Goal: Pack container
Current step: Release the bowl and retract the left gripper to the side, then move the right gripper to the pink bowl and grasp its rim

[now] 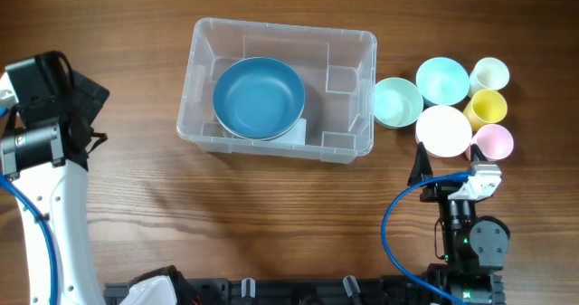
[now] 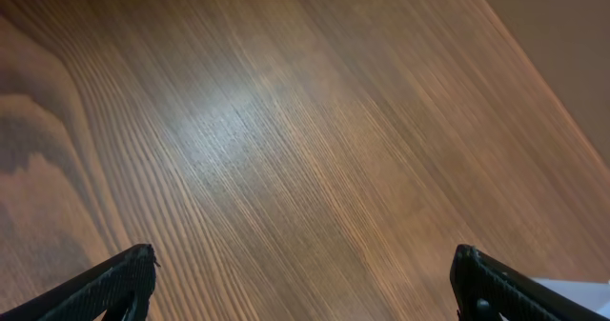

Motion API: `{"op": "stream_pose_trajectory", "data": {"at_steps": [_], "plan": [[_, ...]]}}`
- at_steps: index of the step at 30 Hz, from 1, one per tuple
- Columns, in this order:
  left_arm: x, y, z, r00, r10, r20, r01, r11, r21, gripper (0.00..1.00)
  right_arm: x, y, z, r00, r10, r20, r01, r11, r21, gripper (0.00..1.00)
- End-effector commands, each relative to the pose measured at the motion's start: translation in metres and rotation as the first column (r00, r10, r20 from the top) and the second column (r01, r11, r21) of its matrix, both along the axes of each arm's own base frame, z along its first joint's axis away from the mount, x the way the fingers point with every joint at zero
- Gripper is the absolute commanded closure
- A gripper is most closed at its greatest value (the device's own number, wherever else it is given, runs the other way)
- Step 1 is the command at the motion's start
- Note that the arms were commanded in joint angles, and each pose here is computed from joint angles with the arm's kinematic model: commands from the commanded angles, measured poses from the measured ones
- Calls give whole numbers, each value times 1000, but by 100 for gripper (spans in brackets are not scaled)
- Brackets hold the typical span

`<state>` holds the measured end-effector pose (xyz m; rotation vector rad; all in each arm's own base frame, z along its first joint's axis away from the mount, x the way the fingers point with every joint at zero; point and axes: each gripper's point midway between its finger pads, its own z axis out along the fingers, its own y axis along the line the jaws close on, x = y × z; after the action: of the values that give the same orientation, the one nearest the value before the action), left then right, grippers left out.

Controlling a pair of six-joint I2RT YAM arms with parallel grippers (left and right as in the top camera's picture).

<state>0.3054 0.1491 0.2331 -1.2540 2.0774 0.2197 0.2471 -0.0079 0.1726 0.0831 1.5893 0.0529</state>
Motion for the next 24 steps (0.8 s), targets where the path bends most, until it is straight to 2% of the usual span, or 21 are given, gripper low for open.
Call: {"op": "stream_pose_trajectory", "data": {"at_steps": [1,13,15,19,24], "plan": [[0,2,4,1000,3,12,-3,1000,0,0,0,2,-1,1000,12,0,-12,1000,-4,0],[0,2,4,1000,3,12,-3,1000,0,0,0,2,-1,1000,14,0,-14,1000,-1,0],[0,2,4,1000,3,11,-3,1000,0,0,0,2,-1,1000,16,0,-16,999,31,0],[0,2,4,1000,3,11,-3,1000,0,0,0,2,-1,1000,11,3,-11,978,210,0],[0,2,4,1000,3,11,-3,1000,0,0,-4,3,15,1000,13,-2,-12,977,212,1]]}}
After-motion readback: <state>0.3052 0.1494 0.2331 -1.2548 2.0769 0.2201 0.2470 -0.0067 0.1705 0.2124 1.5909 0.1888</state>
